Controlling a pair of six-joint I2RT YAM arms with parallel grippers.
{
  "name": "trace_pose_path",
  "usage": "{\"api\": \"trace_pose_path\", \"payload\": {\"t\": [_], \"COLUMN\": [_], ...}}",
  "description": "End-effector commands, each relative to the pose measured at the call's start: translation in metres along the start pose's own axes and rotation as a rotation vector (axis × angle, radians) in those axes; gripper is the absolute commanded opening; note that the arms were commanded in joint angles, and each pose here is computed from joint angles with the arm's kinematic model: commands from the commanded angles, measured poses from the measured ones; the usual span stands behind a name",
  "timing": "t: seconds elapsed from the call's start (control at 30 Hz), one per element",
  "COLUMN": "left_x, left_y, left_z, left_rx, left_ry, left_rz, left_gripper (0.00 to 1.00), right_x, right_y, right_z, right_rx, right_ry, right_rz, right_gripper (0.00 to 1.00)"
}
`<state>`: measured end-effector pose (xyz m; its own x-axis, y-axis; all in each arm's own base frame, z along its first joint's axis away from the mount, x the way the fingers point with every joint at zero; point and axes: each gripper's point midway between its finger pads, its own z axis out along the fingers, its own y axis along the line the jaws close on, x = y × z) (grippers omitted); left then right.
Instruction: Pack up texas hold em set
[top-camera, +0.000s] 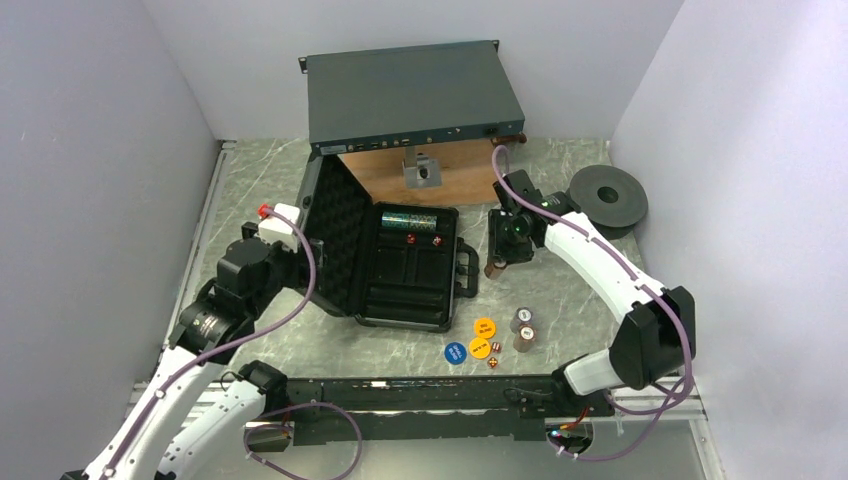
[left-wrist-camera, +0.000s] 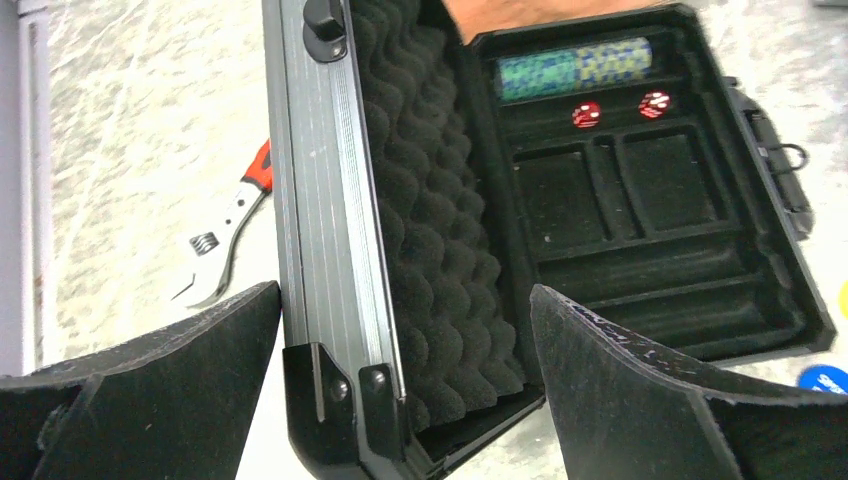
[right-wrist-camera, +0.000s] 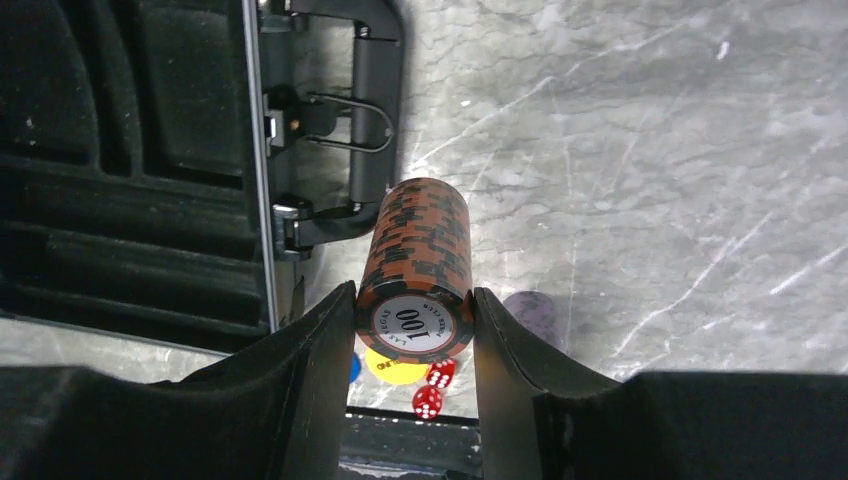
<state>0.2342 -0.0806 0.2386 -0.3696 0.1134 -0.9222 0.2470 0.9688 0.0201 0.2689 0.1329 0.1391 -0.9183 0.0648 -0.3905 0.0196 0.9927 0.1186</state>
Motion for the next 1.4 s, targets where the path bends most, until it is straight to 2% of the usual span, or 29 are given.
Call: {"api": "trace_pose_path", "payload": {"t": [0.0, 0.2, 0.3, 0.47, 0.57, 0.77, 0.93, 1.07, 1.23, 1.37], "left_x": [-0.015, -0.037, -0.044, -0.049, -0.06, -0.075, -0.068, -0.074, -0.076, -0.063], "left_y": [-0.037, 0.007, 0.025, 0.035, 0.02, -0.046, -0.091, -0.127, -0.179, -0.211], "left_z": [-0.006, -0.025, -0.037, -0.049, -0.064, -0.084, -0.059, -0.046, -0.033, -0.011], "left_rx": [0.212, -0.026, -0.12, -0.158, -0.047, 0.363, 0.583, 0.724, 0.907, 0.96], "left_ry": [-0.087, -0.13, -0.092, -0.04, -0.077, -0.175, -0.141, -0.173, -0.173, -0.14], "left_rz": [0.008, -0.05, -0.039, 0.014, 0.048, 0.171, 0.207, 0.237, 0.349, 0.48], "left_gripper": [1.0, 1.0, 1.0, 1.0, 1.0, 0.98, 0.95, 0.95, 0.95, 0.95], "right_x": [-0.019, -0.036, -0.036, -0.03, -0.024, -0.011, -0.004, 0.003, 0.017, 0.026], "right_y": [0.031, 0.067, 0.078, 0.083, 0.088, 0.1, 0.111, 0.116, 0.122, 0.127], "right_z": [-0.02, -0.051, -0.062, -0.07, -0.075, -0.084, -0.096, -0.106, -0.113, -0.122], "right_rx": [-0.167, -0.386, -0.465, -0.527, -0.576, -0.688, -0.78, -0.842, -0.918, -0.993], "right_ry": [-0.062, -0.171, -0.203, -0.221, -0.225, -0.214, -0.226, -0.219, -0.181, -0.161], "right_rz": [-0.045, -0.042, -0.064, -0.094, -0.096, -0.11, -0.142, -0.169, -0.227, -0.254], "right_gripper": [0.04, 0.01, 0.01, 0.01, 0.01, 0.01, 0.01, 0.01, 0.01, 0.01]}}
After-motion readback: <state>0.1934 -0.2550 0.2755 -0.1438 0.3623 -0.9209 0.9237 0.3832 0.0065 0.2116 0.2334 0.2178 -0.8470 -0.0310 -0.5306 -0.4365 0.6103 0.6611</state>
